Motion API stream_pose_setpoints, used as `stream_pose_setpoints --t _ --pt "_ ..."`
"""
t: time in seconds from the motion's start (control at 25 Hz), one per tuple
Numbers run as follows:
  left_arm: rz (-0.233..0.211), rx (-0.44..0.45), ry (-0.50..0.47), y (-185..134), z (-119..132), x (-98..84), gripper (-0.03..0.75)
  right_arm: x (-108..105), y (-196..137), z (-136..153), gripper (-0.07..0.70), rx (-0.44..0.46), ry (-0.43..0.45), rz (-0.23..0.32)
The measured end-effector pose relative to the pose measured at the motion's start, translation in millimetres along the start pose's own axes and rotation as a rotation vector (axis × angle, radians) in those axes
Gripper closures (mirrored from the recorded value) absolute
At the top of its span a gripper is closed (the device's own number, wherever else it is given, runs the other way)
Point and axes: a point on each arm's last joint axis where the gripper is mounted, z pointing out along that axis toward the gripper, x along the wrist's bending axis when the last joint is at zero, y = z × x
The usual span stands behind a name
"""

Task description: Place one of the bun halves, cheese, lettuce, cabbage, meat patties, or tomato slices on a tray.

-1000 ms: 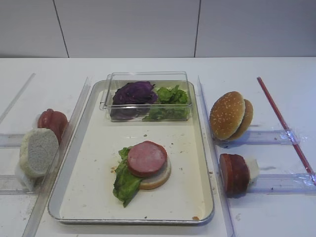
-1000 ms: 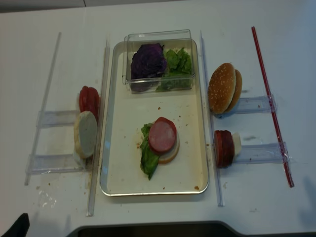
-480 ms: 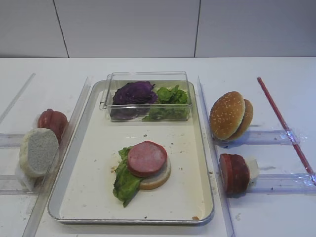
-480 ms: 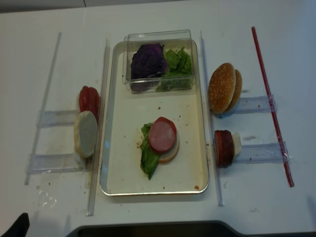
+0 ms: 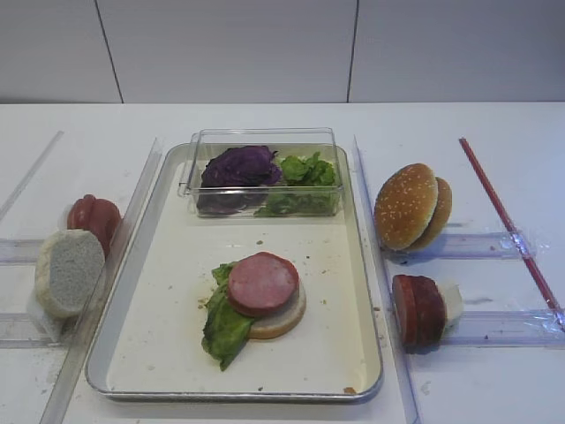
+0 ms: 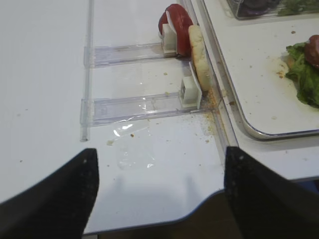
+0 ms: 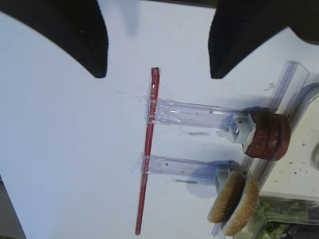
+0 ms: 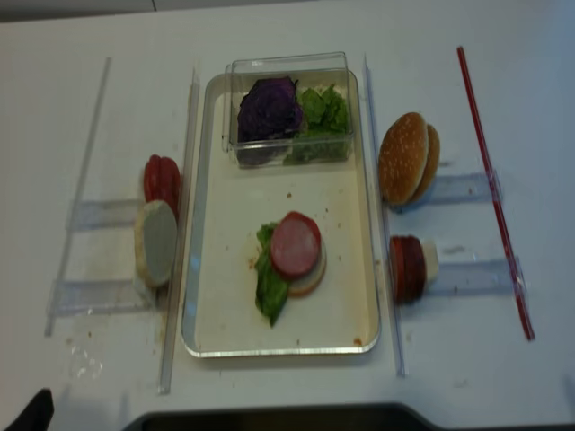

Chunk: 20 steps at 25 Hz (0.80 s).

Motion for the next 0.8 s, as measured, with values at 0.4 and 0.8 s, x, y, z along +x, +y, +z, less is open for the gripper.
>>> stream_pose_setpoints --t 0.4,0.8 --pt "0.000 0.000 0.000 0 0 0.0 0.234 -5 -6 9 0.253 0.029 -0.042 0.016" --pt "0.000 0.000 0.000 0 0 0.0 0.234 -8 -6 16 0.268 0.009 -0.070 0.069"
